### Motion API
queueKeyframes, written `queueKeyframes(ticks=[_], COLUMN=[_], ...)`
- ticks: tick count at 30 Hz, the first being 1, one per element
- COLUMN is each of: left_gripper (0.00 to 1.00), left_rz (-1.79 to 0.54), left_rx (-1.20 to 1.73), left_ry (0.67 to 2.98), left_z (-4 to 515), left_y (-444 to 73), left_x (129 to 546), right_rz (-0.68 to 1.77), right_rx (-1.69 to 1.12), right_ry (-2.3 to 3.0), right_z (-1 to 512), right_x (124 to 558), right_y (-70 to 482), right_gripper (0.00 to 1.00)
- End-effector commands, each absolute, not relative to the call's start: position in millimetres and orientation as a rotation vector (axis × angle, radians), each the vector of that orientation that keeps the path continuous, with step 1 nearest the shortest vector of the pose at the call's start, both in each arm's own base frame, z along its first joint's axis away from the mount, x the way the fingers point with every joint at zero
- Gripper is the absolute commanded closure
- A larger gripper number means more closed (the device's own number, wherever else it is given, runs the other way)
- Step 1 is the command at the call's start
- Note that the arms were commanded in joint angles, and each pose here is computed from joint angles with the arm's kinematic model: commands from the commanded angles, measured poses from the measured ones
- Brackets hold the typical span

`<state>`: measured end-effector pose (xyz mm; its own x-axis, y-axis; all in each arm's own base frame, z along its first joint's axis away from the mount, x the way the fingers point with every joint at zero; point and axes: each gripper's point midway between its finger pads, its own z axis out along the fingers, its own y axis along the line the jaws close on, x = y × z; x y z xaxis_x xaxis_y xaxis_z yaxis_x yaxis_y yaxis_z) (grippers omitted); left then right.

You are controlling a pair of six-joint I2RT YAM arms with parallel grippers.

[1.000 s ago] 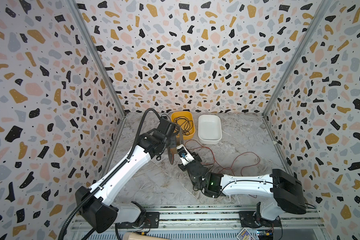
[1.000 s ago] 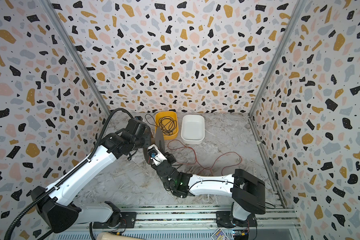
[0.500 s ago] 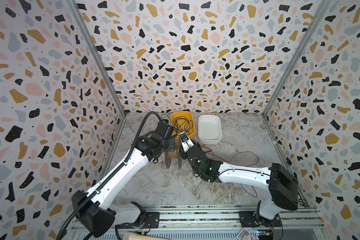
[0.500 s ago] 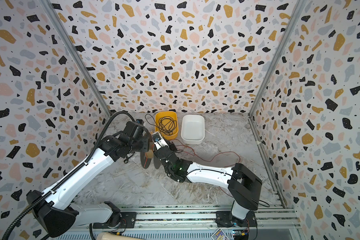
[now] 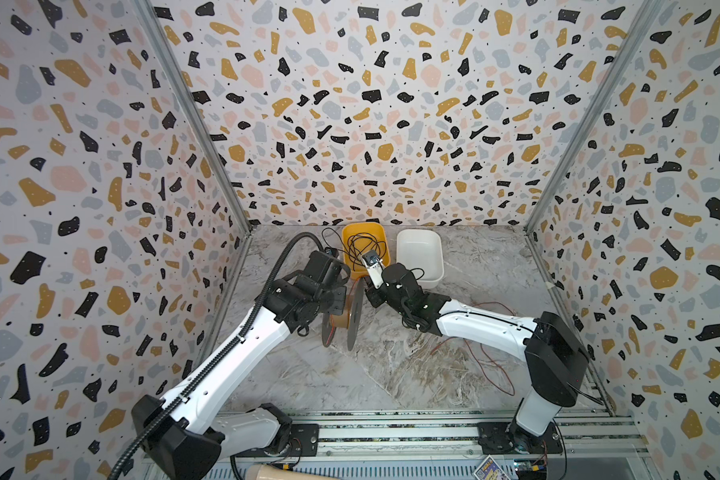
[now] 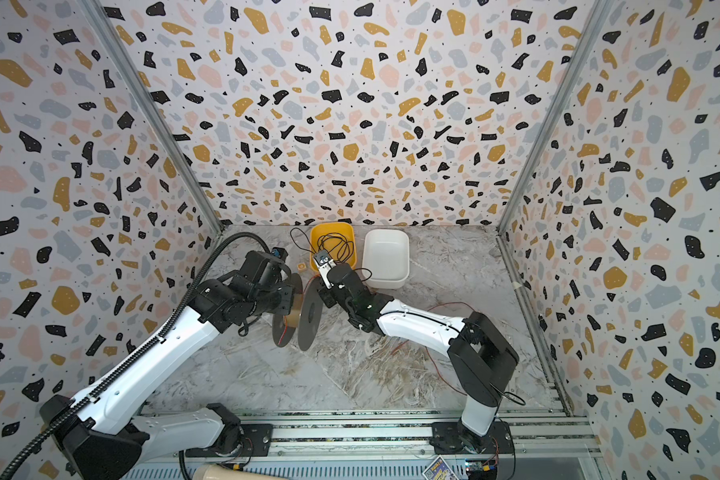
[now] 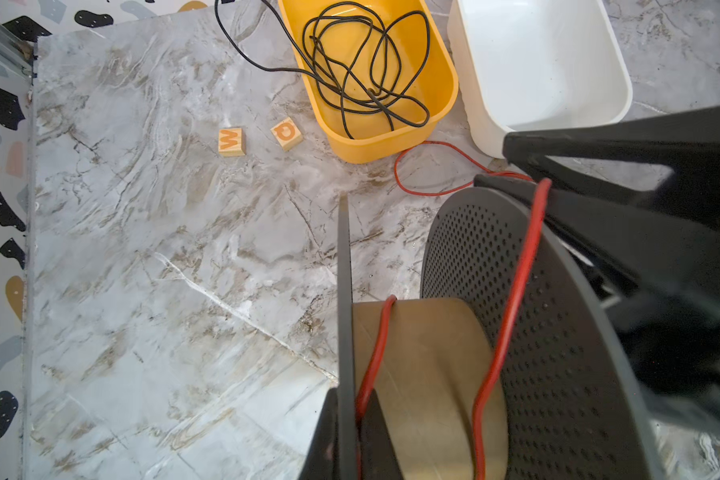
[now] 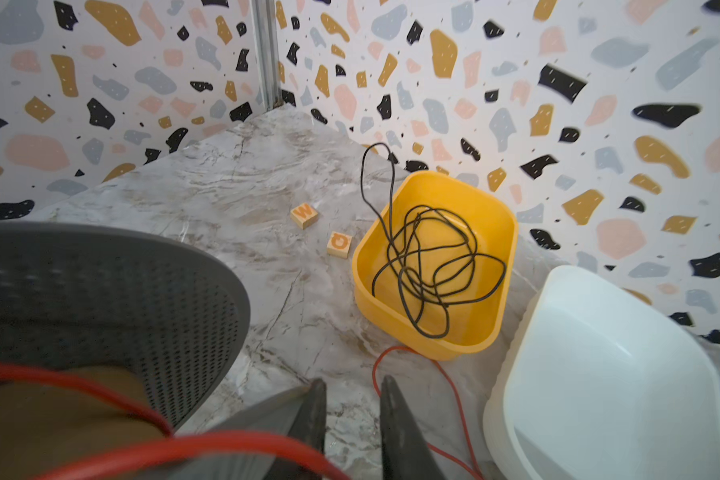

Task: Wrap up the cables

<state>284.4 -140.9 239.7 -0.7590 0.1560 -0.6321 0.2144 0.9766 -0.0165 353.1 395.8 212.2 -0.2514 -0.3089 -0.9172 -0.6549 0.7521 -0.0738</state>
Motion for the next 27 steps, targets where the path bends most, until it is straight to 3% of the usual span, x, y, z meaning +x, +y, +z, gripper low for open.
queueKeyframes(ticks=[1, 10, 19, 27], left_gripper=[1.00, 1.00, 1.00, 1.00], left_rz=[-0.162, -0.305, -0.400, -0.425], left_rx=[0.303, 0.351, 0.377, 0.407], left_ry=[2.385, 2.332, 2.251, 2.245], left_z=[260, 297, 350, 357], left_y=[-147, -166, -184, -190], left_x=[284, 282, 292, 295], right_rz=[0.543, 0.708, 0.744, 0.721], right_rx=[-0.801, -0.811, -0.772, -0.706], right_ry=[1.920, 1.999, 1.934, 1.889], right_z=[199, 160, 189, 209], right_x=[344, 332, 295, 284], right_y=[399, 365, 329, 295], right_gripper=[0.75, 0.61, 0.28, 0.15])
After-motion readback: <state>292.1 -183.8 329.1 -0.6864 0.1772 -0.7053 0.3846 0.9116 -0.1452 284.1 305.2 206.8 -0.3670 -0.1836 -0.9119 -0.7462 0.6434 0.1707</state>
